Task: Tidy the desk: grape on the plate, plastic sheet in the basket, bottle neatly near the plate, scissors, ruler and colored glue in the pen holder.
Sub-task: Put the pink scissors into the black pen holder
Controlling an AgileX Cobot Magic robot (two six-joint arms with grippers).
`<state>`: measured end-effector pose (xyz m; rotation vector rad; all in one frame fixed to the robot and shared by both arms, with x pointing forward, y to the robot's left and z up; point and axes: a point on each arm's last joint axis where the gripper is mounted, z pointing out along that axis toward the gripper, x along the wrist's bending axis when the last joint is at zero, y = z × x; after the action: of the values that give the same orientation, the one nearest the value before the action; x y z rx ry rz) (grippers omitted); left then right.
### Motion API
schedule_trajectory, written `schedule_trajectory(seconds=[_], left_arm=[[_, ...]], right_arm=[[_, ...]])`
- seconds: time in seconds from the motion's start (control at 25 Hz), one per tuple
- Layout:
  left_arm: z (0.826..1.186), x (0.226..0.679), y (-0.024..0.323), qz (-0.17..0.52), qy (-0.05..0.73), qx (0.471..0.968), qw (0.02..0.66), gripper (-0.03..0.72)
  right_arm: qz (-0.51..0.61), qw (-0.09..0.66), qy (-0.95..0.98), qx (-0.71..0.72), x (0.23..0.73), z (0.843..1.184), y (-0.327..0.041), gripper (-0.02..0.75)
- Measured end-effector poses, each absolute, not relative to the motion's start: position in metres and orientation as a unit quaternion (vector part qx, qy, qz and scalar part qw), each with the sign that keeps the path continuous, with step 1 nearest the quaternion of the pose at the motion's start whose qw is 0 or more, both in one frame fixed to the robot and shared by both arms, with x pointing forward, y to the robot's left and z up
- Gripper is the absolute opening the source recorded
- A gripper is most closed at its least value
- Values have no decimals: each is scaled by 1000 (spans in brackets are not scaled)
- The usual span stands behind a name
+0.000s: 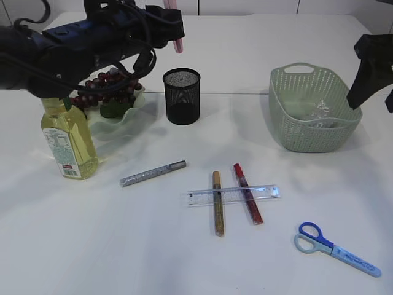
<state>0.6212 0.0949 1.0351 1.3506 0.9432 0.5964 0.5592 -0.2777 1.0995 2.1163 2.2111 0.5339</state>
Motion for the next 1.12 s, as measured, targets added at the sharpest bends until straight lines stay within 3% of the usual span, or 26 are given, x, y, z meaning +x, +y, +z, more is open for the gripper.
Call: schedule_trajectory(seconds=[0.52,1.12], left_arm=[[1015,684,67,304,387,618,613,162],[974,730,72,314,413,625,583,162]], right_arm=[[167,22,714,679,559,1099,-279,511],[161,28,717,677,559,1099,-280,511]])
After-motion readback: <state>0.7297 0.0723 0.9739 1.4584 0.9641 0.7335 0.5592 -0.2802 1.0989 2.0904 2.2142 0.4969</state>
